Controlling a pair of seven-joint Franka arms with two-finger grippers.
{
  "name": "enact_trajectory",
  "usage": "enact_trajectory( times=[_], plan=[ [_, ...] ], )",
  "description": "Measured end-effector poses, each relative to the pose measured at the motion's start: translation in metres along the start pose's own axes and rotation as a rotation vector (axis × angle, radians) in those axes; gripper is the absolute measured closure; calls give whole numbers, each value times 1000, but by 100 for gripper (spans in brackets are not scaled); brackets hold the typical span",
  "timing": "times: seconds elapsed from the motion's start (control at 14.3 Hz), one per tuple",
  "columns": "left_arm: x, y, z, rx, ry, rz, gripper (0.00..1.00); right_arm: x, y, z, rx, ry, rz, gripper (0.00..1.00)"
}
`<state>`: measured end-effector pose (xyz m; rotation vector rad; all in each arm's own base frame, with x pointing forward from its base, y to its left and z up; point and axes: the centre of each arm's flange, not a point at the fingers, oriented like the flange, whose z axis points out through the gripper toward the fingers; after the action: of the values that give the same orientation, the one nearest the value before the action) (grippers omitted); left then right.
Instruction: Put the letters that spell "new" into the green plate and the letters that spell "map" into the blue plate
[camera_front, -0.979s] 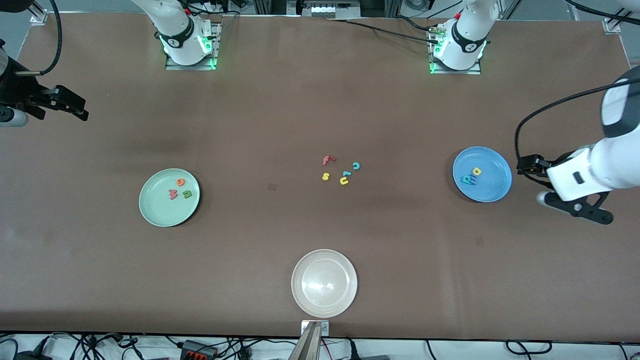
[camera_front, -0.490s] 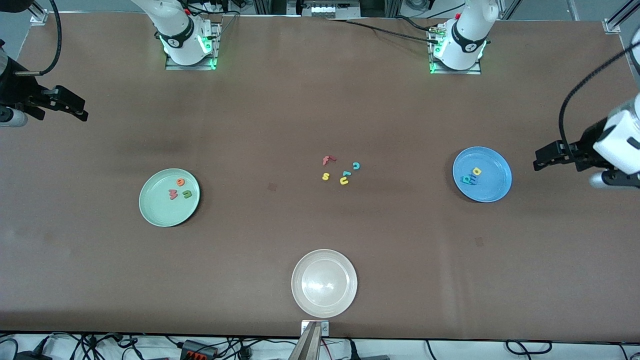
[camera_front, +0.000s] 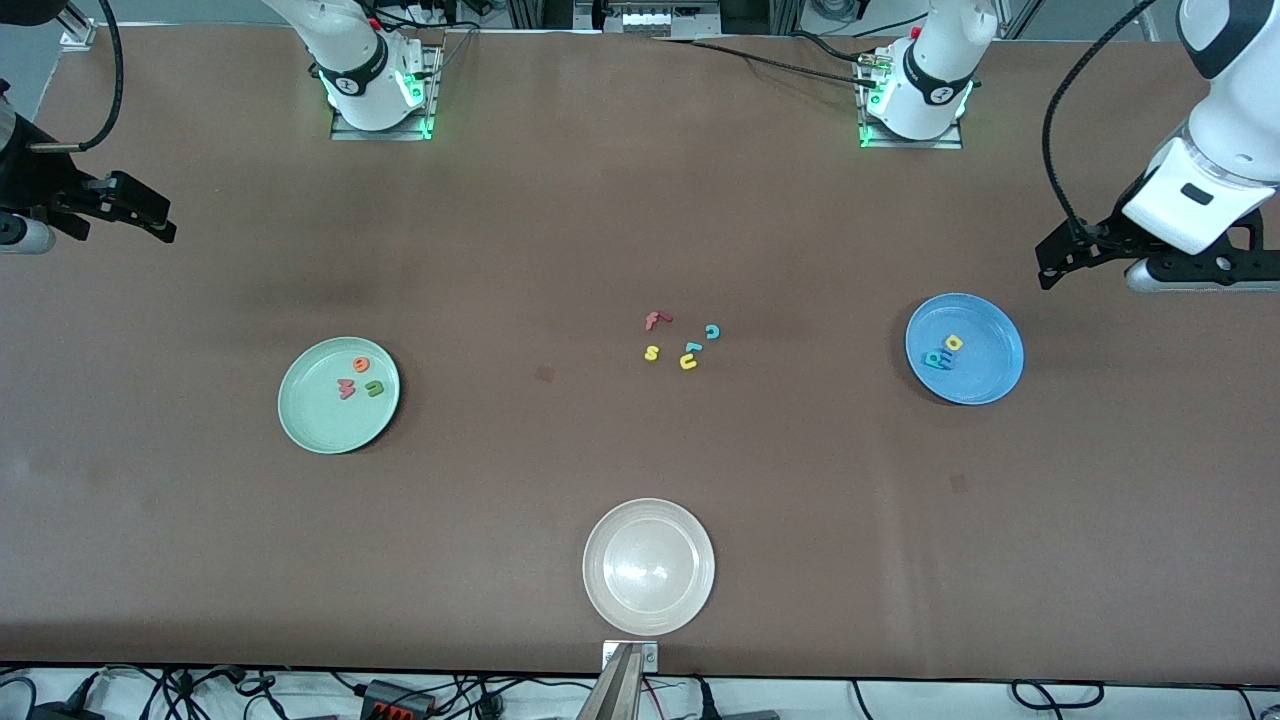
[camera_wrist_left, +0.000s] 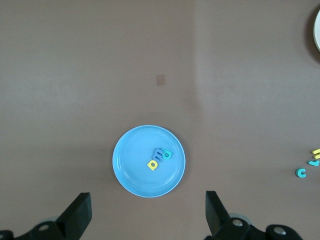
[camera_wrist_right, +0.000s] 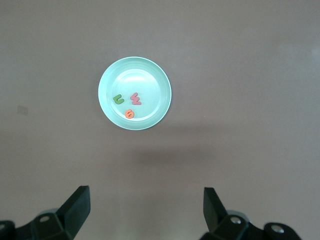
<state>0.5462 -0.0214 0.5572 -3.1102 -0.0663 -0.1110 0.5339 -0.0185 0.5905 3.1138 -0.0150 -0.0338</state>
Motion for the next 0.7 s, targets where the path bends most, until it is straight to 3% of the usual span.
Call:
enact_trajectory(
  times=[0.7],
  plan=[
    [-2,11,5,-4,-20,53,0,0,0,0,-2,0,0,0]
  ],
)
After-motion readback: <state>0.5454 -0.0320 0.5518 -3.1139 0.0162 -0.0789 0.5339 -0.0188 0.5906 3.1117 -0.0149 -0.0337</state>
